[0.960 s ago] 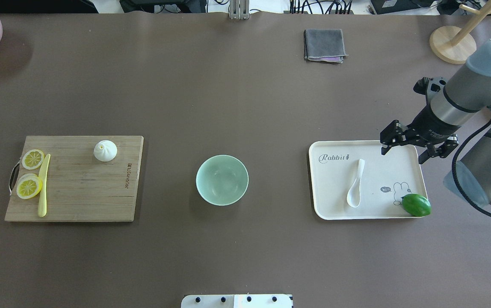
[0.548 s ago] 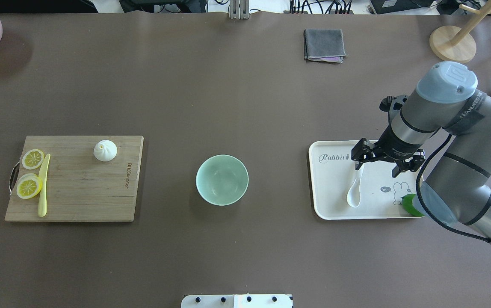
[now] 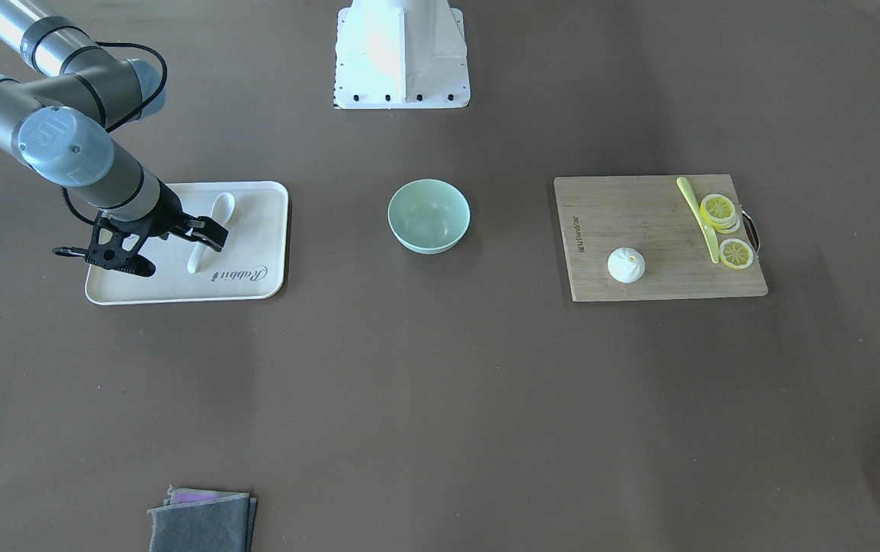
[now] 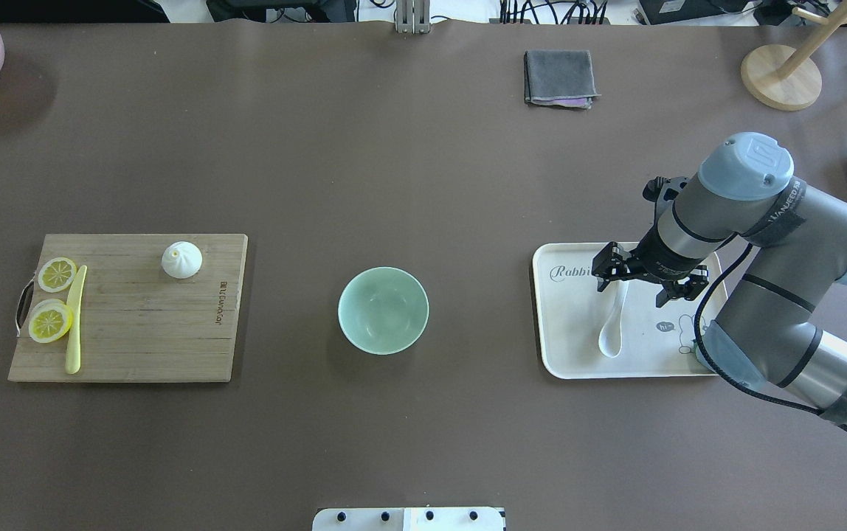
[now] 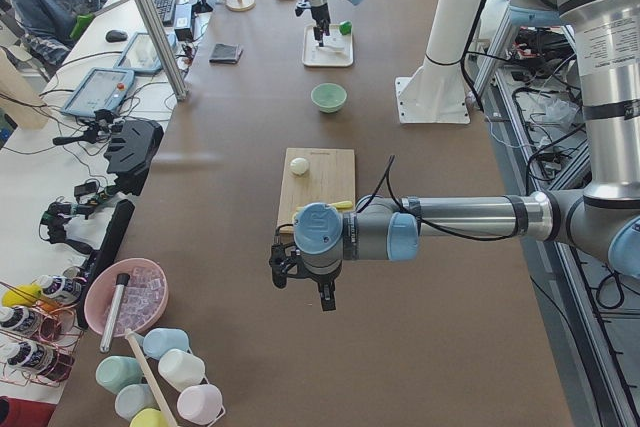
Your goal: Put spoon and bun in bowl
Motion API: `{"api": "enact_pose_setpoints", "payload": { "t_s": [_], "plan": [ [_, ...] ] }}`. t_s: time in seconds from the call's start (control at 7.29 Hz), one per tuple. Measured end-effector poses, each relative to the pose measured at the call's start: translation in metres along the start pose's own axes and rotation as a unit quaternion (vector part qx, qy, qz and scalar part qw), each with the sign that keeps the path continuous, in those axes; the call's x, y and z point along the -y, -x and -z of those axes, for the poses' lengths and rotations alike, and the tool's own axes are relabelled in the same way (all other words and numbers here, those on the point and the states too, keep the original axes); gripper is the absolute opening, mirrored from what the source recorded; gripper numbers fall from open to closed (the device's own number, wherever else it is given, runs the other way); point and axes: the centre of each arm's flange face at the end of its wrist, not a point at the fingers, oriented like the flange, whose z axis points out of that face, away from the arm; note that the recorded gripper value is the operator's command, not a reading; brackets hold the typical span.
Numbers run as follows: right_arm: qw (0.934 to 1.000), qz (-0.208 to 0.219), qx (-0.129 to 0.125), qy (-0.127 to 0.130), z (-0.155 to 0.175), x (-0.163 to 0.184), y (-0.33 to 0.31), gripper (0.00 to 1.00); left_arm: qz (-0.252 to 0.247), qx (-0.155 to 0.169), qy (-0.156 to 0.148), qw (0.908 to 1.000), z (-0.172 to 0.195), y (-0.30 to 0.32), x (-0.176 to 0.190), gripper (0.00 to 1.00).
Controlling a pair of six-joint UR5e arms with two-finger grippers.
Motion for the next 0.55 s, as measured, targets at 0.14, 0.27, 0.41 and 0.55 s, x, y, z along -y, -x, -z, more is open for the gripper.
{"api": "enact_pose_setpoints", "payload": {
  "t_s": [0.14,0.27,0.41,0.55],
  "plan": [
    [1.0000,-0.001,-0.002,0.002,-0.0053,0.0000,-0.0003,0.40,-0.001,0.000,-0.001,1.0000,0.0008,-0.0009,0.0003,0.98],
    [1.0000,-0.002,-0.003,0.003,-0.0079,-0.0004,-0.0003,0.08,-0.001,0.000,-0.001,1.0000,0.0010,-0.0011,0.0004,0.98],
    [1.0000,-0.003,-0.004,0.004,-0.0092,-0.0009,-0.0003,0.00,-0.001,0.000,-0.001,1.0000,0.0009,-0.0009,0.0004,0.98],
    [1.0000,-0.003,-0.004,0.005,-0.0096,-0.0014,-0.0001,0.00,-0.001,0.000,-0.001,1.0000,0.0007,-0.0007,0.0001,0.98]
  ]
}}
